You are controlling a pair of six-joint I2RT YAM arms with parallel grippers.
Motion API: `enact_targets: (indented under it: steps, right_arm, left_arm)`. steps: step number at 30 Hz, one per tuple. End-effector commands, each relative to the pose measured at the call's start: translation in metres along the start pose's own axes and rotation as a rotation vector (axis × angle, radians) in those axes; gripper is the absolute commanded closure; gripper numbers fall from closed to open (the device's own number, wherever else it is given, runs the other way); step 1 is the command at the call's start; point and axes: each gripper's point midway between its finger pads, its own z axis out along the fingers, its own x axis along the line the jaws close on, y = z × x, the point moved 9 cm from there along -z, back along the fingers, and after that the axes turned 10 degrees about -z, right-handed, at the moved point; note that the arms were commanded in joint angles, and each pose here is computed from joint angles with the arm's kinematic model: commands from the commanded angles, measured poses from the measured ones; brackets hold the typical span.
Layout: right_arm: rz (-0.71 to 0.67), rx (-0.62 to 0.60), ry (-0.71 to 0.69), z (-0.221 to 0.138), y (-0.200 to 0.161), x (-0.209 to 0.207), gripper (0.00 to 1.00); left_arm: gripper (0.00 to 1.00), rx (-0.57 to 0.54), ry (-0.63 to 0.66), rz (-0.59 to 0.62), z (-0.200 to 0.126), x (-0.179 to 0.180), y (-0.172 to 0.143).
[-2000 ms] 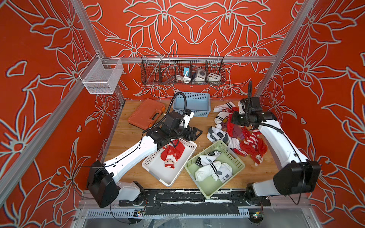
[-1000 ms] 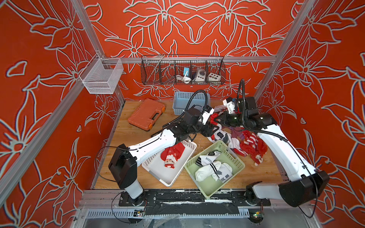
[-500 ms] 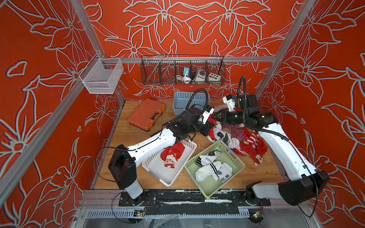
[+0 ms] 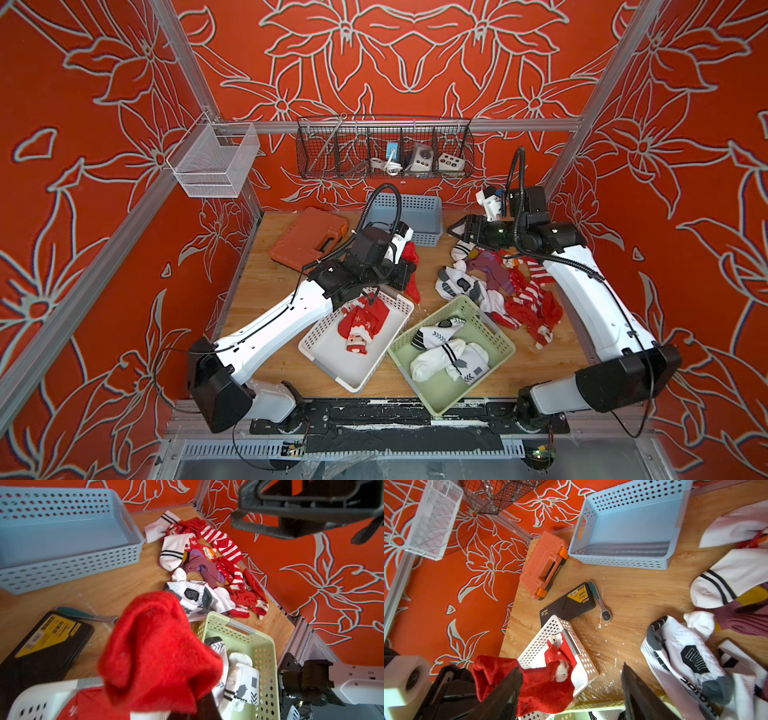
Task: Sort the socks into the basket by color
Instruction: Place the sock in the bin.
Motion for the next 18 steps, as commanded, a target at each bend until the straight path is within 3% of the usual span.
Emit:
enact_targets:
  steps: [1,6,11,18]
  right_arm:
    - [-0.001,-0.016,-0.072,-0.003,0.01,-0.014,0.2]
    - [0.037,-0.012,-0.142,0.0,0.015,-0.037,0.16]
    - [0.075,0.012,-0.233,0.007,0.013,-0.063,0.03]
    - [0.143,0.043,-0.345,0.013,0.005,-0.102,0.02]
  left_arm:
    - [1.0,0.036,0.09,-0.094,-0.028,0.02,-0.009]
    - [1.0,0.069,0.181,-0.187,-0.058,0.044,-0.022]
    - [1.0,0.123,0.242,-0.287,-0.076,0.06,-0.041]
    - [1.0,0.213,0.296,-0.384,-0.079,0.073,-0.07]
